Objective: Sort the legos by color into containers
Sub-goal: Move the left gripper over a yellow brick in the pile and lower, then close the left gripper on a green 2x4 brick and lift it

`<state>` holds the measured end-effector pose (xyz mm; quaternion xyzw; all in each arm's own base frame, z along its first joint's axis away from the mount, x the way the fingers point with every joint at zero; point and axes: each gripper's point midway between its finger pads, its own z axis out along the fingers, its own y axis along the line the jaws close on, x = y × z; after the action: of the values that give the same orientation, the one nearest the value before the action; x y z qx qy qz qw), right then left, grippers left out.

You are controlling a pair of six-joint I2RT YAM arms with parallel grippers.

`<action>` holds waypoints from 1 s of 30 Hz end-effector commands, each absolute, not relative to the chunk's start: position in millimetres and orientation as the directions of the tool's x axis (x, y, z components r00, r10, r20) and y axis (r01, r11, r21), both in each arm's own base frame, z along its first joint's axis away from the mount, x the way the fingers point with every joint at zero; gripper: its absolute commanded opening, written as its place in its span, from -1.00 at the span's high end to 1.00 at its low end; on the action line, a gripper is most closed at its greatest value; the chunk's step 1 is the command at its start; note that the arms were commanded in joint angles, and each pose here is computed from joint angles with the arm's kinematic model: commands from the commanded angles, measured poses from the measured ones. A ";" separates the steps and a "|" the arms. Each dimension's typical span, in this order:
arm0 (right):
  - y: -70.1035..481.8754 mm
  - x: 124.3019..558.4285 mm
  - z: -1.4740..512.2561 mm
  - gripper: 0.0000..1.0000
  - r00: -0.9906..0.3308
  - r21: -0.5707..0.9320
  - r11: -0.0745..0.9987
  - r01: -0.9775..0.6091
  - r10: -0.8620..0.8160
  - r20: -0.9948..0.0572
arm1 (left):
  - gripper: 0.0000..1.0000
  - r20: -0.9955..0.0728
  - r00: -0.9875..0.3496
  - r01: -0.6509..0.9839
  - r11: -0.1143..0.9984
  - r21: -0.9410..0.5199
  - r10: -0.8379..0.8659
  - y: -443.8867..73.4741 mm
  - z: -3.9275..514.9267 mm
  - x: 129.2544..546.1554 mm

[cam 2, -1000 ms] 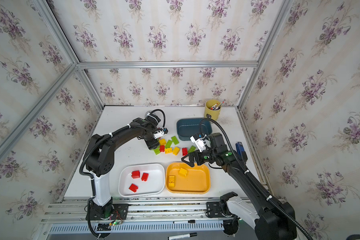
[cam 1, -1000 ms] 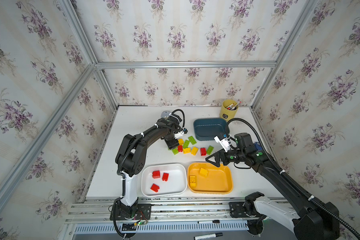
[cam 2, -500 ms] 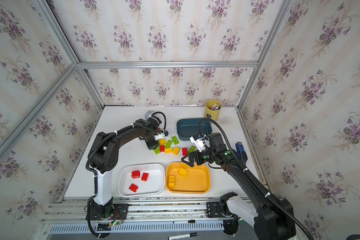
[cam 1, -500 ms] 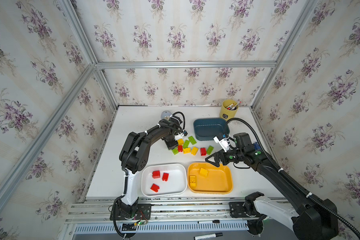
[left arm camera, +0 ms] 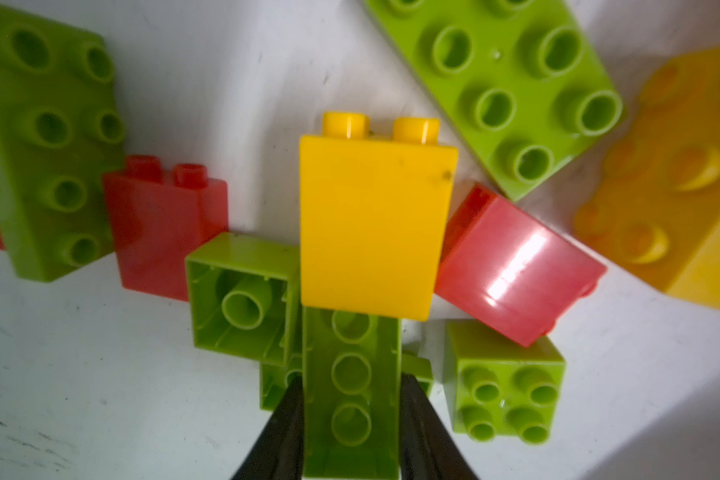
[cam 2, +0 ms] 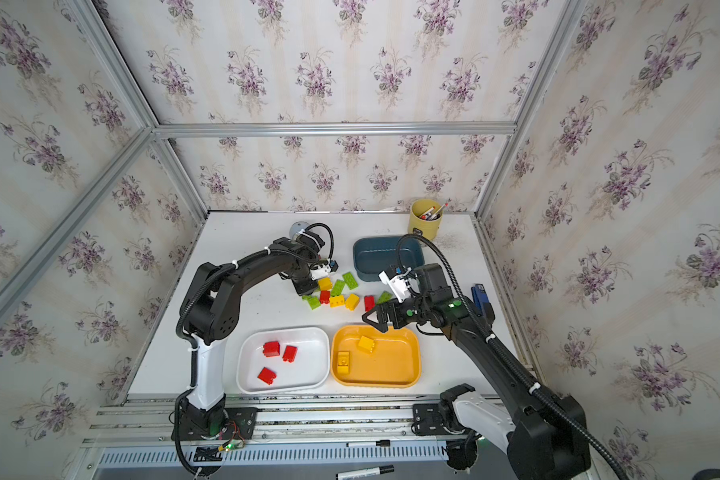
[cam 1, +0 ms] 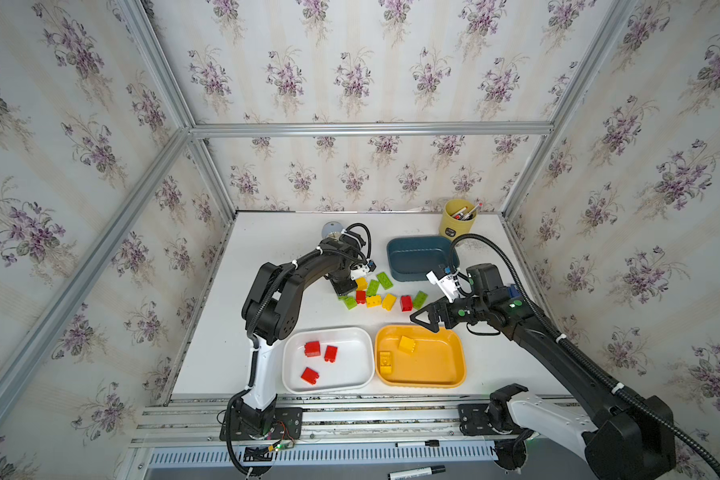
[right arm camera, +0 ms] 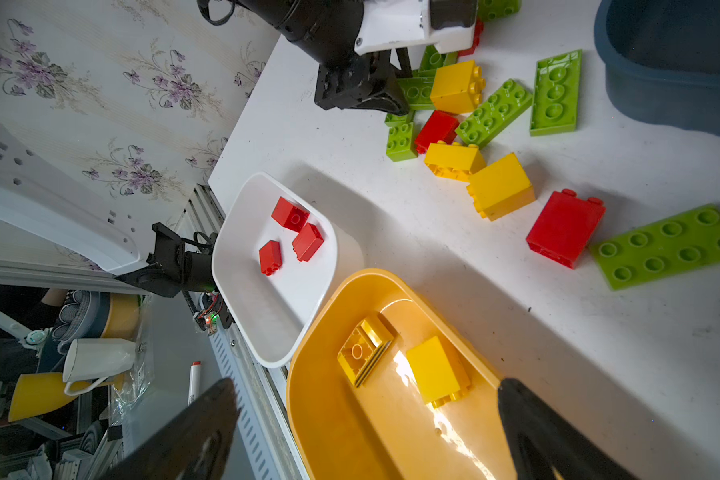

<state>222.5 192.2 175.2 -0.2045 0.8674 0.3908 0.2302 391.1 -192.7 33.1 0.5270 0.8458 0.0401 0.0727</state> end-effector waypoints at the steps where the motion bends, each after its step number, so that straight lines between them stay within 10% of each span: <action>1: 193.7 226.1 181.8 -1.00 -0.793 0.572 0.603 -0.556 -0.180 -0.581 | 0.40 -0.090 -0.417 0.895 0.426 0.135 0.905 -195.6 33.9 390.7; 17: 192.4 231.8 185.0 -1.00 -0.781 0.555 0.609 -0.566 -0.180 -0.599 | 0.40 -0.240 -0.504 0.837 0.538 0.104 0.830 -203.5 111.7 371.2; 30: 168.1 254.9 196.4 -1.00 -0.750 0.488 0.694 -0.530 -0.115 -0.651 | 0.39 -0.484 -0.746 0.594 0.787 -0.170 0.458 -304.0 180.5 405.2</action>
<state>246.1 173.3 187.5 -0.1874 0.8720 0.3576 0.2767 405.5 -283.3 174.9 0.3501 0.9039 -0.1160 0.2165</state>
